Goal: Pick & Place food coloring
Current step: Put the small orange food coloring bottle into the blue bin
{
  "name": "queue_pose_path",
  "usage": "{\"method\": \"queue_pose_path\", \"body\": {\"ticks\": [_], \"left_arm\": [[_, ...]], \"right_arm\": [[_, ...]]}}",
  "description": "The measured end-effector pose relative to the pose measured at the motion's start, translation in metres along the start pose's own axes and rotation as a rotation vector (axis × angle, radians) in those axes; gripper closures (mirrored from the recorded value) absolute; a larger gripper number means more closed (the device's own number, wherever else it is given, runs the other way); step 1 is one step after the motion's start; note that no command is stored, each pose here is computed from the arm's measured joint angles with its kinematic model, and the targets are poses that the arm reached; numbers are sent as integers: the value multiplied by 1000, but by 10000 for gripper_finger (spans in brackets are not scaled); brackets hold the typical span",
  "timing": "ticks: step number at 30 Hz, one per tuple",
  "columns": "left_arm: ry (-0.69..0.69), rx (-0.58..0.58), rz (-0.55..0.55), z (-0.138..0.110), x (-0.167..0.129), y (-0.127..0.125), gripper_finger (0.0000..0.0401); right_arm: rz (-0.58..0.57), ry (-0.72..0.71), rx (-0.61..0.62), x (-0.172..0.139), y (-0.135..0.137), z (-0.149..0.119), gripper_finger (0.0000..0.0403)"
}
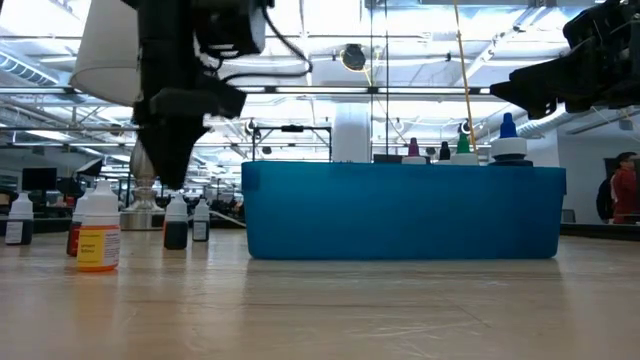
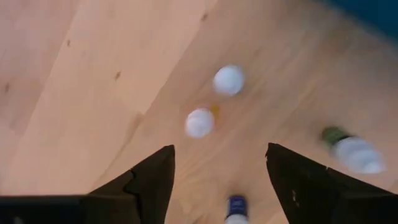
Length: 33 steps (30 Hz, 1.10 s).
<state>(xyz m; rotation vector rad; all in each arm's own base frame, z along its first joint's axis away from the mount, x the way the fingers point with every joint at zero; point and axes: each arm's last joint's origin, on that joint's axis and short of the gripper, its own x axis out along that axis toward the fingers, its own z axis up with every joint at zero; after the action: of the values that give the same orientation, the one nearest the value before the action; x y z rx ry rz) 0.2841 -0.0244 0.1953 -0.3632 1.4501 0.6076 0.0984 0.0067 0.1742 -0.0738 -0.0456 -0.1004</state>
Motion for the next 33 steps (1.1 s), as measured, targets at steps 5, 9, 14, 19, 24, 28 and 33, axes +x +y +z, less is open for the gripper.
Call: {"method": "queue_pose_path", "body": {"ticks": [5, 9, 14, 19, 24, 28, 33], "left_arm": [[11, -15, 32, -5, 13, 4, 143], [-9, -24, 16, -5, 22, 6, 143], [-44, -5, -14, -3, 33, 8, 143], [-44, -8, -16, -1, 37, 13, 143], [-27, -3, -30, -1, 42, 16, 143], [-23, -7, -30, -1, 44, 18, 144], [-26, -3, -31, -1, 44, 18, 144]], "right_arm": [[0, 0, 0, 0, 0, 0, 190], [0, 0, 0, 0, 0, 0, 191], [0, 0, 0, 0, 0, 0, 191], [0, 0, 0, 0, 0, 0, 190], [0, 0, 0, 0, 0, 0, 190], [0, 0, 0, 0, 0, 0, 190], [0, 0, 0, 0, 0, 0, 190]]}}
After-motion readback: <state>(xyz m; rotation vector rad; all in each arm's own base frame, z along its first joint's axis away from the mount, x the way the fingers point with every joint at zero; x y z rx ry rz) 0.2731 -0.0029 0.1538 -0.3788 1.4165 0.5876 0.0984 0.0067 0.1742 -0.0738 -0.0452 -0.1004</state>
